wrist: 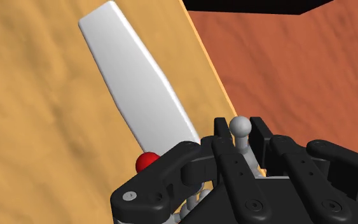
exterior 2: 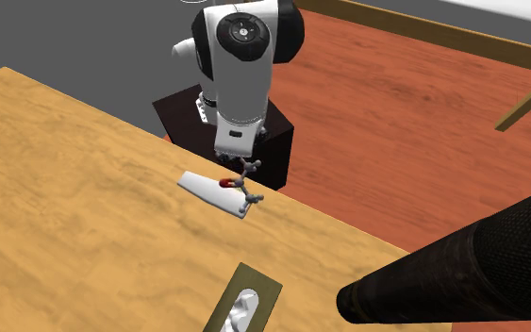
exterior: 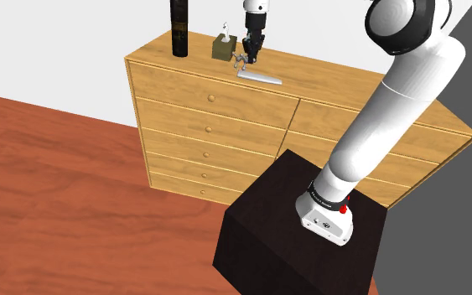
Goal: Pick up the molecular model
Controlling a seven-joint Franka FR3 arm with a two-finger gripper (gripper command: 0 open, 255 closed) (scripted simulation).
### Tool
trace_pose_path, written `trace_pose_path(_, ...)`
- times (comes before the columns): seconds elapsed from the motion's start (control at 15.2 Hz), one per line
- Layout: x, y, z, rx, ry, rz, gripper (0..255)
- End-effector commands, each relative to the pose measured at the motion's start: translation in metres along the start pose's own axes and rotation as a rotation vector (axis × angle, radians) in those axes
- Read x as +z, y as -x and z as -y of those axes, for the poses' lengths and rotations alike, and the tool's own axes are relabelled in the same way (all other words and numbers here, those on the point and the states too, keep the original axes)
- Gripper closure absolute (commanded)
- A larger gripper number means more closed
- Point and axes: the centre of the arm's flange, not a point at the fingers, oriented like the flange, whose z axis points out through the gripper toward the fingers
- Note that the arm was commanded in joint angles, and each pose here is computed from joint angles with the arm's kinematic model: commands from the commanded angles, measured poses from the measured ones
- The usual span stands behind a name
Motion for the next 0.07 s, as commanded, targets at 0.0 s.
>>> trace_pose_path(0.0,-0.0036,0.001,0.0002,0.0,0.0,0.0,255)
